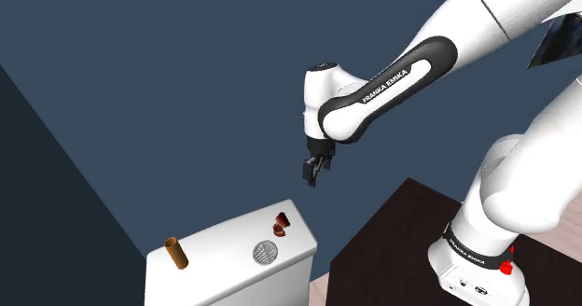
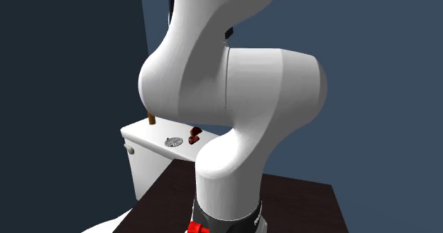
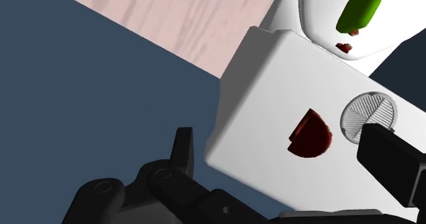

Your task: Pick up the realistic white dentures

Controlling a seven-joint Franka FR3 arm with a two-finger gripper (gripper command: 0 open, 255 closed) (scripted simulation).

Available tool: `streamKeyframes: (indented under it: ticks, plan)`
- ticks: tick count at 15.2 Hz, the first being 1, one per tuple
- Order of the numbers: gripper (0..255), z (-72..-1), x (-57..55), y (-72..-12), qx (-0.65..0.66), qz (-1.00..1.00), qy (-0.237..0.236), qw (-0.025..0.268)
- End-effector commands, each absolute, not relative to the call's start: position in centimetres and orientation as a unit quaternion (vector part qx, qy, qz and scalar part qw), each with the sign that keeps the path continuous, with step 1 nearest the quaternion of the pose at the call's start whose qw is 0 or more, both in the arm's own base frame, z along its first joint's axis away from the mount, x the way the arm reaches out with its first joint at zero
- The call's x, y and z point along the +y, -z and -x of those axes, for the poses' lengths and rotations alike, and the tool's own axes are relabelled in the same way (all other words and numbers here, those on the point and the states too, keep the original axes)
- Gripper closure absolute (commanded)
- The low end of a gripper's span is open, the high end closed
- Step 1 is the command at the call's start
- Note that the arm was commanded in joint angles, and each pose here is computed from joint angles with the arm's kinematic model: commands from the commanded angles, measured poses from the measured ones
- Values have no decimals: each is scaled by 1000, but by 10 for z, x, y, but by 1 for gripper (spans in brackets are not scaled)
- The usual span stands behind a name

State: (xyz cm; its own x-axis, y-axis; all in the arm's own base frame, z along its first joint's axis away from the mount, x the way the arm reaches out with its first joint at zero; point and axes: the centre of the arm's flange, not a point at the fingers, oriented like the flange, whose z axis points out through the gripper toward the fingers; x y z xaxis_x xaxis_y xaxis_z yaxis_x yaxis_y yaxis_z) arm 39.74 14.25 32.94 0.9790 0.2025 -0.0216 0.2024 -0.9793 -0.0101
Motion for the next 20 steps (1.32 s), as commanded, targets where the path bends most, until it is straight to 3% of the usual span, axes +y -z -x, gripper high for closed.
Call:
streamKeyframes:
  ticks: [1, 13, 20]
  plan:
    - [0, -406, 157, -307, -110, 994, -6, 4]
    - [0, -454, 246, -189, -158, 987, 20, 3]
    - [0, -457, 251, -151, -160, 987, 21, 3]
